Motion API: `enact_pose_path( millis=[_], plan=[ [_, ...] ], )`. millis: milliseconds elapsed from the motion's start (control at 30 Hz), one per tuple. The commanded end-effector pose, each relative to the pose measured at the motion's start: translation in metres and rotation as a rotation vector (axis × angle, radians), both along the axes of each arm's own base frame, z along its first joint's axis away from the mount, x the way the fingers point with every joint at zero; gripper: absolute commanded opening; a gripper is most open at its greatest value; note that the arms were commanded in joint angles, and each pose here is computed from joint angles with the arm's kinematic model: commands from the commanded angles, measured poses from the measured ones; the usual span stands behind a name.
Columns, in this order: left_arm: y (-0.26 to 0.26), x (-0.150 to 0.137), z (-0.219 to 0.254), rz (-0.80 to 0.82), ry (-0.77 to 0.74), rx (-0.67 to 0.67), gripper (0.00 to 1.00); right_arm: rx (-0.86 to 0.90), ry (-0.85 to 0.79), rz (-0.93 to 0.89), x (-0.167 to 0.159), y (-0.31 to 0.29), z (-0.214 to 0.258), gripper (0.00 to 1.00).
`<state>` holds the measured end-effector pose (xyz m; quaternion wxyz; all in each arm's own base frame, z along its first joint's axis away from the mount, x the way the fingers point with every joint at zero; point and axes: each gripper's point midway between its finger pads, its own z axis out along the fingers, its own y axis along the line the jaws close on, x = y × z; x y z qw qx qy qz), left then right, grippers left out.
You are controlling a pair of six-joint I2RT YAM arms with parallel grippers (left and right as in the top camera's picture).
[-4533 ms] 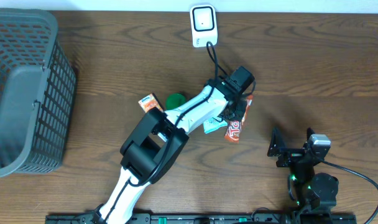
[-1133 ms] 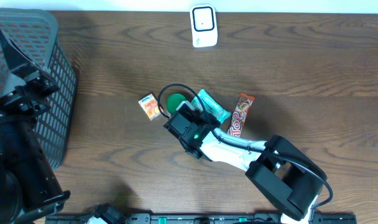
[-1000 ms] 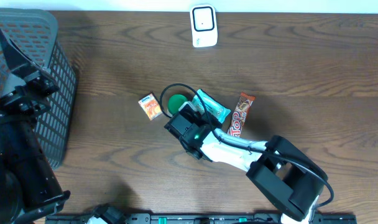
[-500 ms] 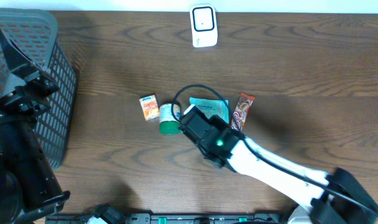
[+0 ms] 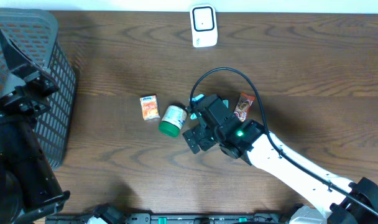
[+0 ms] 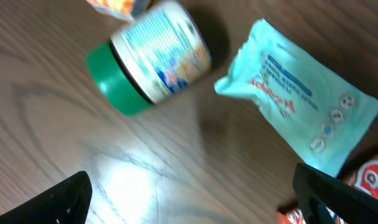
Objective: Scan the item barcode
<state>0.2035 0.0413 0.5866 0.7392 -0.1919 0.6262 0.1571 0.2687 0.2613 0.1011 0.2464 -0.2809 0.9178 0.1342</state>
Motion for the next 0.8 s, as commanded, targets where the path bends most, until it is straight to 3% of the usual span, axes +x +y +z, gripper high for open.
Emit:
enact_pose_path(
  millis=[0, 100, 167, 367, 500, 767],
  plan=[
    [0.002, -0.001, -0.004, 0.016, 0.013, 0.011, 0.98, -0.162, -0.121, -0.047, 0.022, -0.026, -0.003, 0.99],
    [0.001, 0.0, -0.005, 0.013, 0.008, -0.002, 0.98, -0.333, -0.228, -0.072, 0.044, -0.051, -0.007, 0.99],
    [0.001, 0.0, -0.005, 0.013, 0.008, -0.002, 0.98, -0.309, -0.21, -0.122, 0.049, -0.055, -0.01, 0.99],
    [0.001, 0.001, -0.006, 0.013, 0.011, 0.0, 0.98, 0.125, 0.163, -0.19, 0.042, -0.049, -0.014, 0.99],
    [-0.002, 0.004, -0.009, 0.009, 0.017, 0.004, 0.98, 0.37, 0.253, -0.244, 0.065, -0.071, 0.007, 0.99],
    [-0.005, 0.008, -0.013, 0.004, 0.022, 0.002, 0.98, 0.5, 0.419, -0.269, 0.086, -0.073, -0.009, 0.99]
  ],
)
